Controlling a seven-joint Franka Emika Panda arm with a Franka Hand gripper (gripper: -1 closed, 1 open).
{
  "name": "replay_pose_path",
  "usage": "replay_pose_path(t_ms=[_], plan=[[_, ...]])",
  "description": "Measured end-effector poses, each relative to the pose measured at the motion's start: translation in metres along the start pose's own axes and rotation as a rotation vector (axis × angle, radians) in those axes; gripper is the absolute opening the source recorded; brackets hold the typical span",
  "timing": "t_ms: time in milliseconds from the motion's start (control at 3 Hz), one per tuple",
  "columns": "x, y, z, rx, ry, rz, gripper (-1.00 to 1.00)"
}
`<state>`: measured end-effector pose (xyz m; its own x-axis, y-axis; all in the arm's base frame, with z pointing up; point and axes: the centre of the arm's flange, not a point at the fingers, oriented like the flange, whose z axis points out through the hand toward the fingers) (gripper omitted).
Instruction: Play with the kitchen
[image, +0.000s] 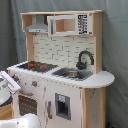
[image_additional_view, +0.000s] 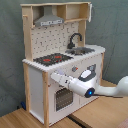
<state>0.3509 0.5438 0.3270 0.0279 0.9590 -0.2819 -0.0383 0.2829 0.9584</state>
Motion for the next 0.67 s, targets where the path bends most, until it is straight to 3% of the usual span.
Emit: replay_pose_path(t_ms=[667], plan=[[-0.0018, 0.0038, 0.0003, 0.037, 0.009, 0.275, -1.0]])
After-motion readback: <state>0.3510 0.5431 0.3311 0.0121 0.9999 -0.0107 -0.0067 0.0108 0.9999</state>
